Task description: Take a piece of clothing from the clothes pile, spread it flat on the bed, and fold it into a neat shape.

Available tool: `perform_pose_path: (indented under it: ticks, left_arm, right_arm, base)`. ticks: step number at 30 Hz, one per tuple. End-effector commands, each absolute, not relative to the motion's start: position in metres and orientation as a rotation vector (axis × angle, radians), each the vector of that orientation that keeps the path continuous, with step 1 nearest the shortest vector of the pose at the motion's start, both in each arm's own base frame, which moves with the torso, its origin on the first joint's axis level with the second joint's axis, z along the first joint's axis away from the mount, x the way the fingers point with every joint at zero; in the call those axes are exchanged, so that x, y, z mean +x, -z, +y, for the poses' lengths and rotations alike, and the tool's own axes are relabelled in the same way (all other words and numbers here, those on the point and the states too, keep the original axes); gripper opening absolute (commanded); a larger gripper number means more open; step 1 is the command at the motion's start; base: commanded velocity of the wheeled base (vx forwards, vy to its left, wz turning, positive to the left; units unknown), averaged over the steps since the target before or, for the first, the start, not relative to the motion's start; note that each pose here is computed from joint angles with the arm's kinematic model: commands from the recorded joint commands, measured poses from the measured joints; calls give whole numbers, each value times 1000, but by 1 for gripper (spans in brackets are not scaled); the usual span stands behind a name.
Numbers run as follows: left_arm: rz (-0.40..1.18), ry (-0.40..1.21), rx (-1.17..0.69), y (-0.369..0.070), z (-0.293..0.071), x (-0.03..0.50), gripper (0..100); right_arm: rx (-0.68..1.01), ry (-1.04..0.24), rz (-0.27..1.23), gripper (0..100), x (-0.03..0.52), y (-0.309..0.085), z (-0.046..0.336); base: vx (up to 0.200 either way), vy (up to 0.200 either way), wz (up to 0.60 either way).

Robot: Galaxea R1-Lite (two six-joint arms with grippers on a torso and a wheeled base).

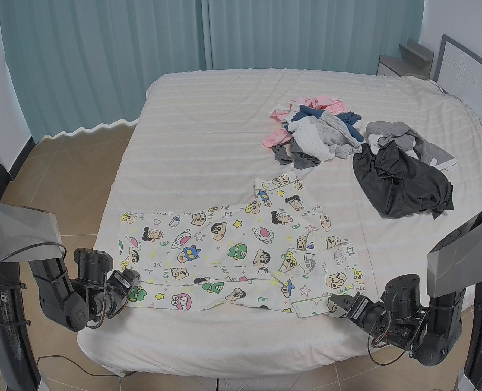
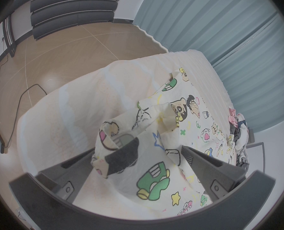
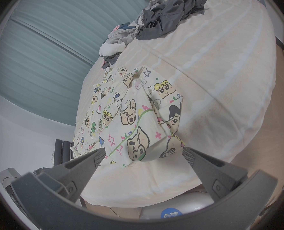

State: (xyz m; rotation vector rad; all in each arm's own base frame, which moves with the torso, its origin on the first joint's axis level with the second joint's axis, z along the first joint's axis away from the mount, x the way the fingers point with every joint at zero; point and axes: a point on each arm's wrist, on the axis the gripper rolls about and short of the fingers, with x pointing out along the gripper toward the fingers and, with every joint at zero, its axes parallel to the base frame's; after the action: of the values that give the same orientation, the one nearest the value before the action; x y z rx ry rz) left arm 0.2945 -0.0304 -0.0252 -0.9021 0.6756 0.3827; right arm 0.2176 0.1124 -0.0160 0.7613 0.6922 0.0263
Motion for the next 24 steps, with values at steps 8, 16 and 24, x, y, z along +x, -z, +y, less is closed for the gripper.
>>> perform_pose_path:
  ticks: [8, 16, 24]
  left_arm:
    - [668, -389, -895, 31, -32, 301, 0]
    - [666, -407, -900, 30, -27, 295, 0]
    - [579, -367, -922, 24, -21, 278, 0]
  right_arm:
    - [765, -19, 683, 100, 219, 16, 111]
    - [807, -62, 670, 100, 225, 10, 114]
    - [901, -118, 720, 100, 225, 7, 118]
  base:
    - [0, 0, 0]
    - [0, 0, 0]
    - [0, 0, 0]
